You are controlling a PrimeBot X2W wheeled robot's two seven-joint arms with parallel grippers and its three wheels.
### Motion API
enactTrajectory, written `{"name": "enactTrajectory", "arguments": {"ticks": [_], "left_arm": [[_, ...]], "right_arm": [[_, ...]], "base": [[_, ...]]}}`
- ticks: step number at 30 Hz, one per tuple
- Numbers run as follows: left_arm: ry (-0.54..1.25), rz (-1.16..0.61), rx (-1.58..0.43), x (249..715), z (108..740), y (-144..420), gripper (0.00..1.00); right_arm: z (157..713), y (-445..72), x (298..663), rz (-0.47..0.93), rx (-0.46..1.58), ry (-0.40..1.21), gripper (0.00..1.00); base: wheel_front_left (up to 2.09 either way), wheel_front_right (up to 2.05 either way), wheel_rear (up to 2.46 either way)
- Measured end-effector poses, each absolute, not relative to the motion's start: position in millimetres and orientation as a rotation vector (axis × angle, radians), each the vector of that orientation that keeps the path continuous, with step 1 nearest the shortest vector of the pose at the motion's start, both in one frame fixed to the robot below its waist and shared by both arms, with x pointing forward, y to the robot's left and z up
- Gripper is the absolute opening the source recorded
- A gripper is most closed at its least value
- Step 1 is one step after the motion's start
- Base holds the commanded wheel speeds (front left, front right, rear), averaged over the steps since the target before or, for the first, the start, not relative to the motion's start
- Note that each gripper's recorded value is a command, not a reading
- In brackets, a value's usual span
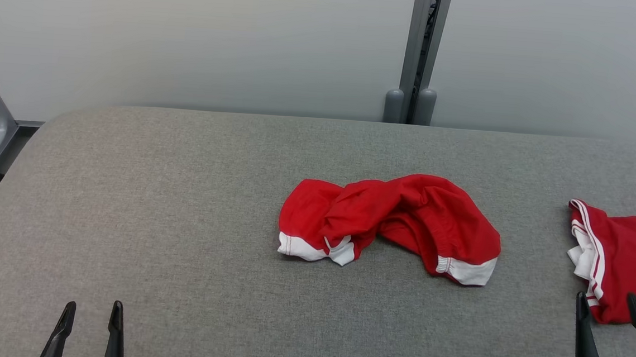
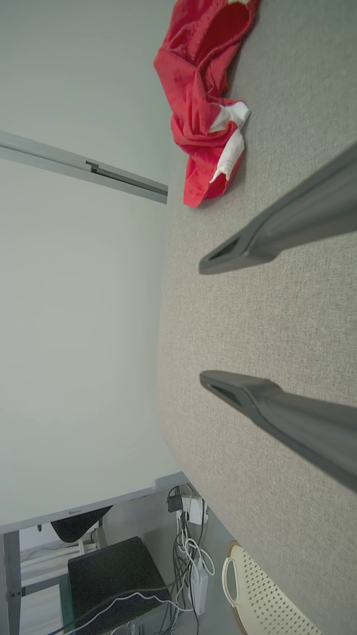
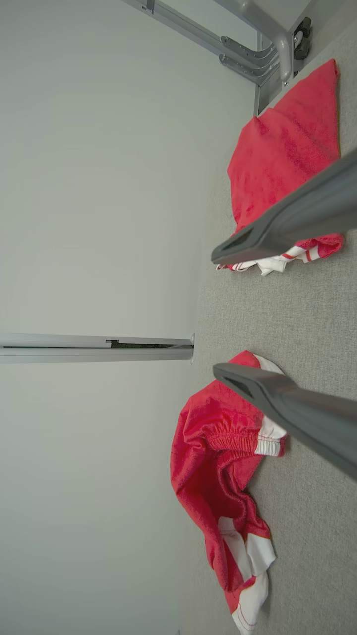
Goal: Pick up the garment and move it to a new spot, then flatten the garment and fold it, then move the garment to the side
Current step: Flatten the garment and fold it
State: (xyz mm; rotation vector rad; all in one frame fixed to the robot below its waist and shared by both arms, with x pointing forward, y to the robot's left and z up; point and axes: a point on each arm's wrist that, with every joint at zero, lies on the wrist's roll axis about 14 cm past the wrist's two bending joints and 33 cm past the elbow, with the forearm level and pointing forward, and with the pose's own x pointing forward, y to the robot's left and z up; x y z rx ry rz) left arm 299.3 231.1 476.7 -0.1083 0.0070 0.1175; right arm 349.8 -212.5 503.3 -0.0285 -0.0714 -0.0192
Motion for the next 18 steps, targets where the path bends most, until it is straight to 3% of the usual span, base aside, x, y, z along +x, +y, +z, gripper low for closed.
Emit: {"name": "enactTrajectory", "arguments": {"ticks": [12, 18], "left_arm": [[-0.018, 0.088, -0.1, 307, 484, 225, 1.0], [-0.063, -0.123, -0.147, 351, 500, 158, 1.0]], "right_arm": [[506, -214, 346, -0.026, -0.013, -0.081, 1.0], [520, -218, 350, -0.044, -0.015, -0.124, 1.0]], "base": [[0.0, 0.0, 0.0], [0.0, 0.0, 0.0]]}}
